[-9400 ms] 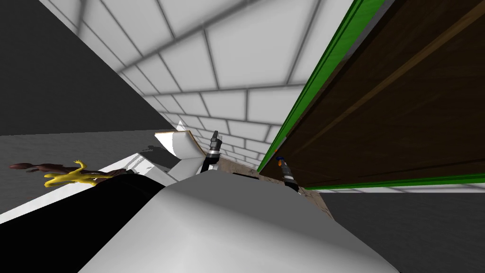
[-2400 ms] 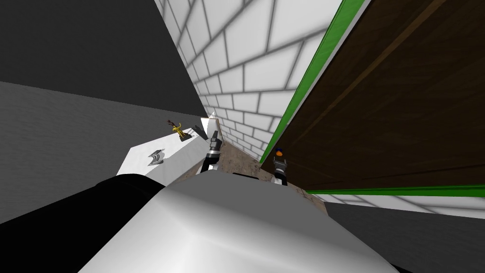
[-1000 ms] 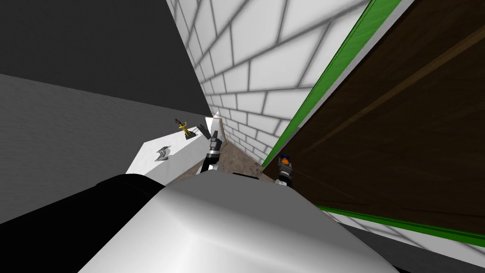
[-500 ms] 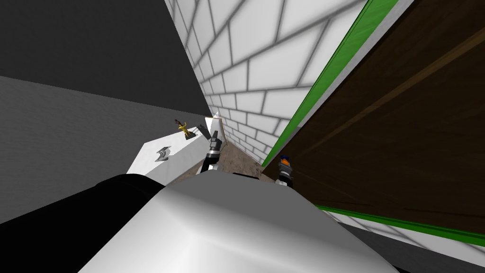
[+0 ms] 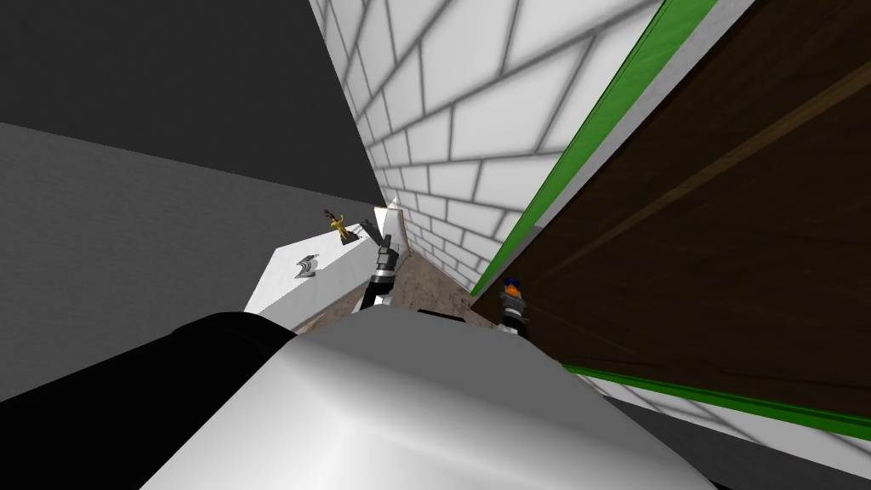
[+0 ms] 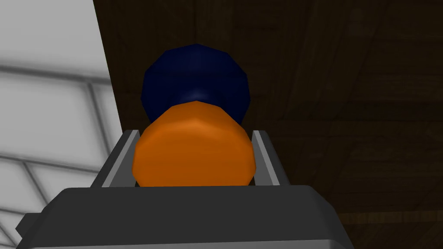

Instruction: Pull the door open

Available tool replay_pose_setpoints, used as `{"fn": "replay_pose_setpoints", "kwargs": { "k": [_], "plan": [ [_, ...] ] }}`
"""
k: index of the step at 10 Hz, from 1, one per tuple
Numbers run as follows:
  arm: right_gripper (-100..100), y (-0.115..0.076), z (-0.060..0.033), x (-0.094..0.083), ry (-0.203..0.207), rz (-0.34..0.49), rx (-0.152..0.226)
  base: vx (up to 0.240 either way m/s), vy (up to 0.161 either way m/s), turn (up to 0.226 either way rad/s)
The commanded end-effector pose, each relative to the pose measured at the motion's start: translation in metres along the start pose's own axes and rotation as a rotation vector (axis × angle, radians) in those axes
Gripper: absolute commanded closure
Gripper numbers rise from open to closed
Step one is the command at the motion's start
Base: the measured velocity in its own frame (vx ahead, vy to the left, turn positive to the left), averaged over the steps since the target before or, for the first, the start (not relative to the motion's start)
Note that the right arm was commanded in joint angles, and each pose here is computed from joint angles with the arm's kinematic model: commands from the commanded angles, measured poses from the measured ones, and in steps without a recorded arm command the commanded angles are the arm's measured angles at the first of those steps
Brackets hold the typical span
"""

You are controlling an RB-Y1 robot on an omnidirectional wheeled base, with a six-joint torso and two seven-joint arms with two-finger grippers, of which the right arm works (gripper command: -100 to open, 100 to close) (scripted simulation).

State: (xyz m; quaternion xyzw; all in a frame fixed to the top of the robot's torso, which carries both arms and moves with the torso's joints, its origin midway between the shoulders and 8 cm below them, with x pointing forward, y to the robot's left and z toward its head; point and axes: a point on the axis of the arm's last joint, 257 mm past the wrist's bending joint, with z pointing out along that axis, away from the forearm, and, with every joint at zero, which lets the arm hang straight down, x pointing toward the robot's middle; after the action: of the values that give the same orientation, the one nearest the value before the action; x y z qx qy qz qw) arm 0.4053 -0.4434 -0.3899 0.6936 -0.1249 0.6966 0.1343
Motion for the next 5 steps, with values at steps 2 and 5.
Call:
{"fn": "replay_pose_setpoints", "kwargs": {
  "k": [2,5],
  "plan": [
    [100,-0.0058,-0.0045,-0.0023,-0.003,0.008,0.046,-0.226,-0.032,0.129],
    [100,-0.01,-0.0089,-0.0016,-0.004,0.015,0.098,-0.209,-0.021,0.118]
  ]
}}
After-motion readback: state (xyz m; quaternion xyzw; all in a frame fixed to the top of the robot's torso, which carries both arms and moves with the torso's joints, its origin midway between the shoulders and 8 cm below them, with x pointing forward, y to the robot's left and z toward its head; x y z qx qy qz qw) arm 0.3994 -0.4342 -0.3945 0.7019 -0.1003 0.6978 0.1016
